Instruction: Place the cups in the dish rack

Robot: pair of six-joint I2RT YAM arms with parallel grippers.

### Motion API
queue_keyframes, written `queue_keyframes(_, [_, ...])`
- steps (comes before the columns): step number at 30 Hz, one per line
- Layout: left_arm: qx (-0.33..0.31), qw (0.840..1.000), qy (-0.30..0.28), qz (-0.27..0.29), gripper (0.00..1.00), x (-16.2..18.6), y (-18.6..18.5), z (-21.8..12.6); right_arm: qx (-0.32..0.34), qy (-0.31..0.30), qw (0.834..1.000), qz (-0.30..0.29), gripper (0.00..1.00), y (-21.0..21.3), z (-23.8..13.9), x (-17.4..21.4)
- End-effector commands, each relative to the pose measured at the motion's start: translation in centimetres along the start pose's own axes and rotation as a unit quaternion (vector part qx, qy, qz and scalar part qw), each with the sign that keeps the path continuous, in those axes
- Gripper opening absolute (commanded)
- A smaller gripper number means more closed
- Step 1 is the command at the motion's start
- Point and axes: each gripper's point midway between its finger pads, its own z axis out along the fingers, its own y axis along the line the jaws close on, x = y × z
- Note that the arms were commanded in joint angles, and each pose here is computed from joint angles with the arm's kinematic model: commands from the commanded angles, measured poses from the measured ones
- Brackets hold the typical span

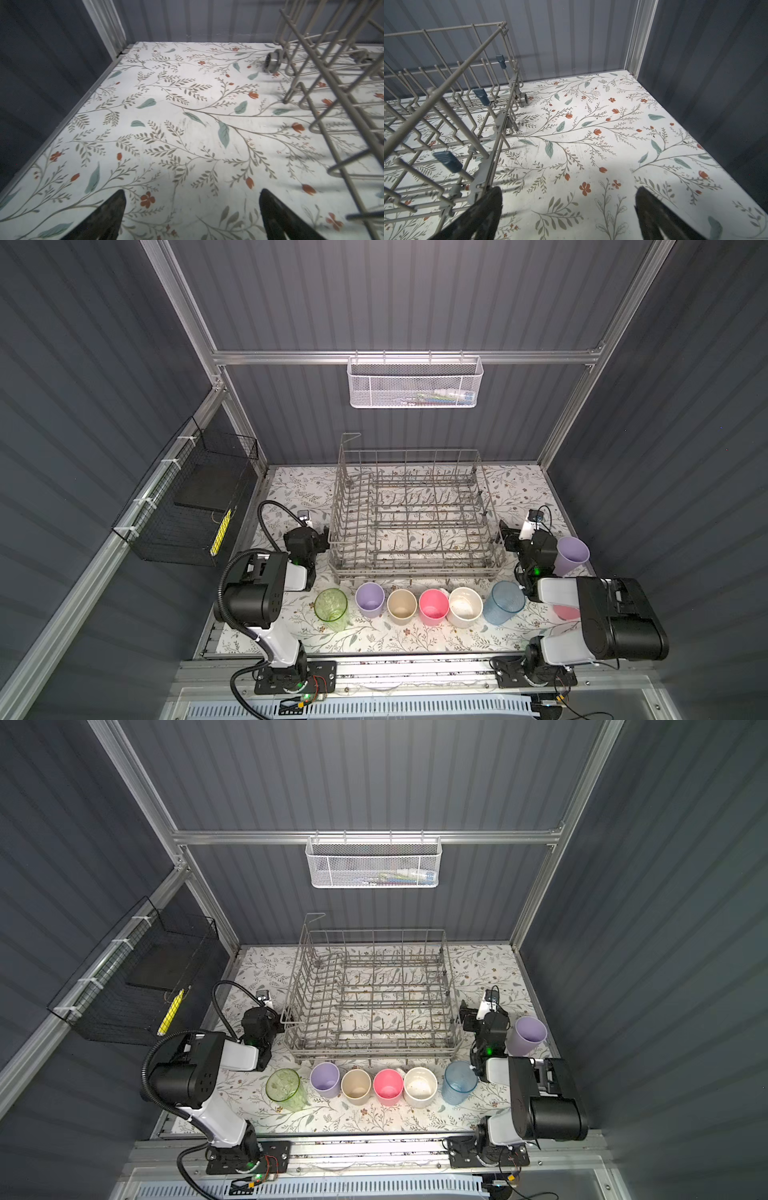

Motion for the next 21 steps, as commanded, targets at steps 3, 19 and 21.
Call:
queue_keyframes(3, [0.029, 0.999, 0.004, 0.017, 1.0, 0.37, -1.04, 0.04, -0.003, -0.005, 1.0, -0.004, 0.99, 0.06, 0.12, -0.37])
queue_keyframes(19, [0.025, 1.0, 0.009, 0.011, 1.0, 0.49, -0.76, 0.18, -0.002, -0.003, 1.0, -0.004, 0.99, 0.03, 0.16, -0.25])
queue_keyframes(21, [0.025, 1.0, 0.009, 0.012, 1.0, 0.47, -0.8, 0.18, -0.002, -0.003, 1.0, -0.004, 0.99, 0.02, 0.17, -0.29])
